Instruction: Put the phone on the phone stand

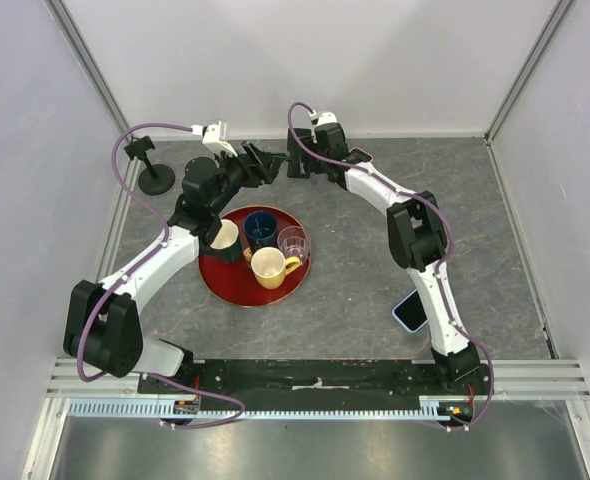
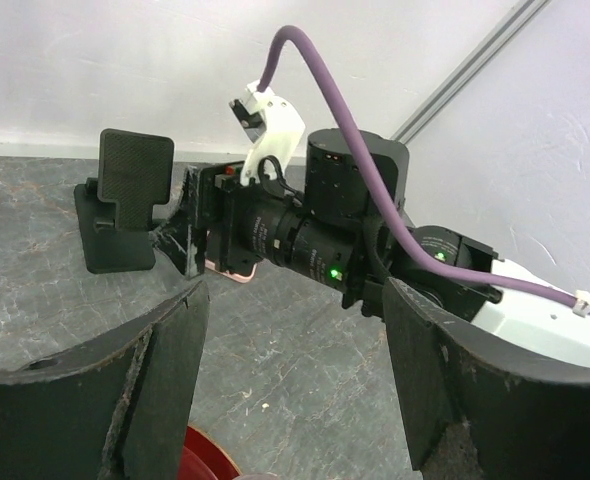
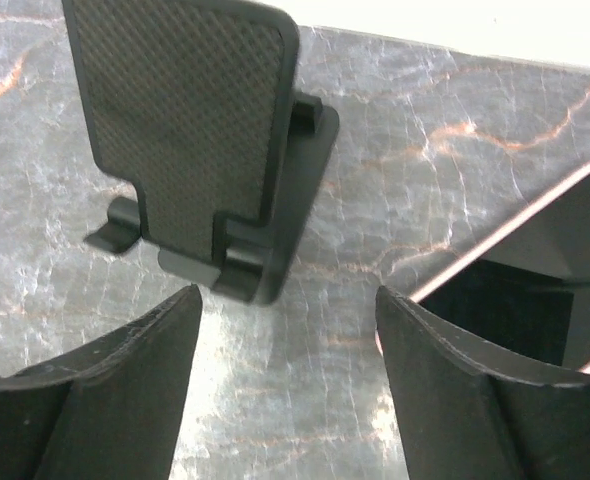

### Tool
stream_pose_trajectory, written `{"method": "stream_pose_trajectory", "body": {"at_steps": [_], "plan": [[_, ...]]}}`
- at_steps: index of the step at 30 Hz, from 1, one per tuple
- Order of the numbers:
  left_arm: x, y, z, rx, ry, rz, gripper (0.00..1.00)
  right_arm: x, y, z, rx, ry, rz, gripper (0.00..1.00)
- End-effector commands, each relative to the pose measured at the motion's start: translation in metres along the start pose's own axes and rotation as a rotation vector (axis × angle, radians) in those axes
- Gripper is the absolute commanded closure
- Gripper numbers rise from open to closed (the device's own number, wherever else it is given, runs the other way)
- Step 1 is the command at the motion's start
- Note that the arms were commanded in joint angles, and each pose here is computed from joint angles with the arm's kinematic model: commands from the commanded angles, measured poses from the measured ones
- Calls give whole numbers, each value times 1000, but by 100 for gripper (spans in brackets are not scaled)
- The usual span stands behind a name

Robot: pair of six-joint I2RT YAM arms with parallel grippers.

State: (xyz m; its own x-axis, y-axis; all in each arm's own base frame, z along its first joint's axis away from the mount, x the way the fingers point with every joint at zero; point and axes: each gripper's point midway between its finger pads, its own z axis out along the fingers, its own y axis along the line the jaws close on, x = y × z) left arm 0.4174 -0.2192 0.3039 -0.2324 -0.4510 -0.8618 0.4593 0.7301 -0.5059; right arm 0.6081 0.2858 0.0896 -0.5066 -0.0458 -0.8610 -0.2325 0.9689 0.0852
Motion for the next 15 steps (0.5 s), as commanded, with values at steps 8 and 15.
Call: {"method": "stream_pose_trajectory", "body": {"at_steps": [8,15], "plan": [[-24,-14,2,40,-66,46,23,-67,-51,-53,188,-218,201,5],[-22,-13,3,37,-63,42,23,-45,-89,-33,337,-154,302,2]]}}
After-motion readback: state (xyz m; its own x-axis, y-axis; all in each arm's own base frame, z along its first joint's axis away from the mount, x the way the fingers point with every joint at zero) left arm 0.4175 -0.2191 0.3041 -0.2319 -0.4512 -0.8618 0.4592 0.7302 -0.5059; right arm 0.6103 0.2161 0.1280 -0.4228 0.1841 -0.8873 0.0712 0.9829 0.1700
